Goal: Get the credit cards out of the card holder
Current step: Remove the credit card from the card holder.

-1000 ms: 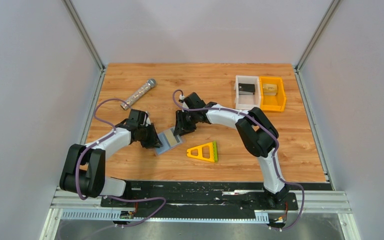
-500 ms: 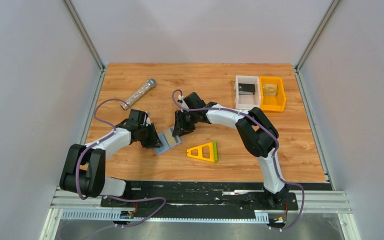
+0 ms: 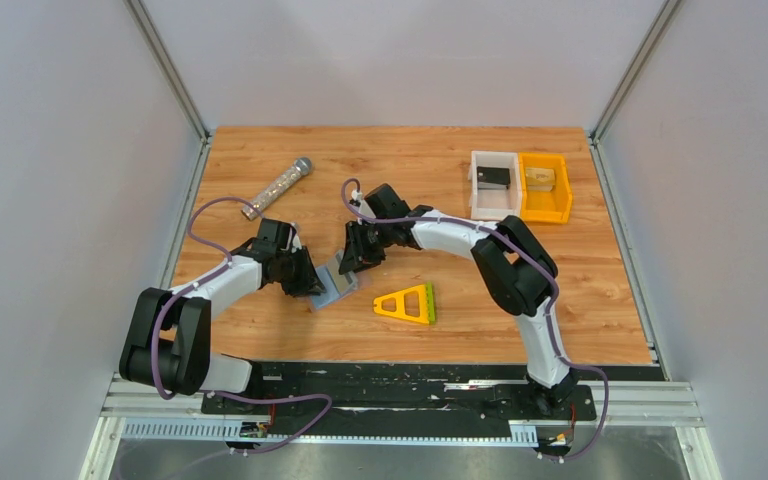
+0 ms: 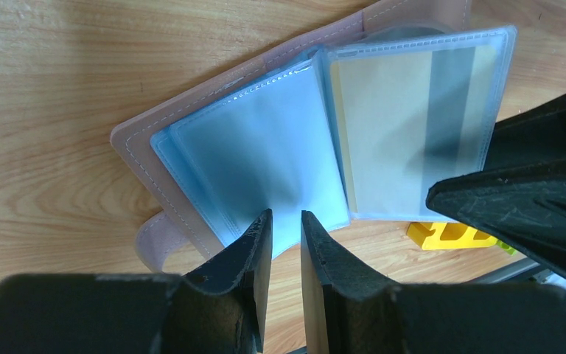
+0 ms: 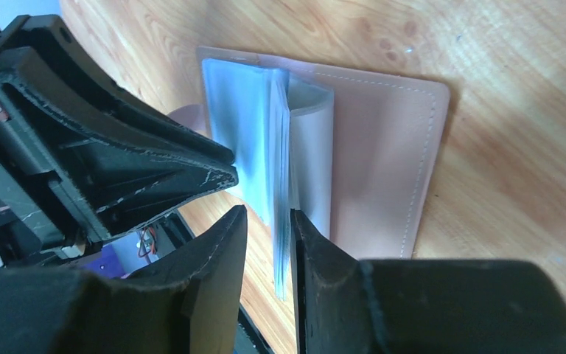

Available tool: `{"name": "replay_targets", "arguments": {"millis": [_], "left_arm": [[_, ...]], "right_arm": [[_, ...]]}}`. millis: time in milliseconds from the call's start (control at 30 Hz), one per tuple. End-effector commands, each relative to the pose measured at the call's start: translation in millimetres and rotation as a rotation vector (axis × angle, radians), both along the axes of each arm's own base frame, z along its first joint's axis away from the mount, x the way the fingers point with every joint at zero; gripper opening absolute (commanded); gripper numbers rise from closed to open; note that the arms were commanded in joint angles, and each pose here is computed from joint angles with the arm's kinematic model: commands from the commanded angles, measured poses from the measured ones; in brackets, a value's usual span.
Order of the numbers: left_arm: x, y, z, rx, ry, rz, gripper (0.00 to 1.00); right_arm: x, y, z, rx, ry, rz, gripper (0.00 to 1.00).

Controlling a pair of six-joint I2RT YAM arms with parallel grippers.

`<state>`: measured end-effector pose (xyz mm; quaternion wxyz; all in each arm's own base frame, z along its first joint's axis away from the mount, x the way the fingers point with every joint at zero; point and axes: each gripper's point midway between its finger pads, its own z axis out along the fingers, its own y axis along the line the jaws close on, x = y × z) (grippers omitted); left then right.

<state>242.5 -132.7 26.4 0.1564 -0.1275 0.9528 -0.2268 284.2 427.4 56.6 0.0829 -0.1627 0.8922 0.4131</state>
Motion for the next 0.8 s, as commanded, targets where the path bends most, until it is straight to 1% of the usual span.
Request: {"name": "replay_targets", "arguments": {"millis": [0, 67, 167, 233, 500, 700, 767], "left_arm": [[-1, 3, -3, 0.015, 0.001, 0.001, 0.29], [-1, 3, -2, 0.014, 0.001, 0.002, 0.29], [-1, 3, -1, 0.013, -0.001, 0.002, 0.29], [-2, 3, -1, 0.012, -0.001, 0.003, 0.29], [-3, 3, 2, 0.008, -0.006, 0.006, 0.3], [-4, 2, 3, 0.0, -0.007, 0.005, 0.3], [-4, 2, 4, -0.001, -0.009, 0.004, 0.3]], "right_arm": [[-3, 13, 46, 0.118, -0.058, 0.027, 0.28], [-4, 13, 50, 0.133, -0.057, 0.029, 0.28], [-6, 13, 53, 0.146, -0.057, 0.027, 0.32], [-6, 13, 54, 0.15, -0.055, 0.024, 0.32], [-7, 13, 54, 0.155, -0.05, 0.018, 0.18], [-7, 14, 44, 0.14, -0.027, 0.01, 0.19], [-7, 14, 43, 0.141, -0.024, 0.013, 0.18]]}}
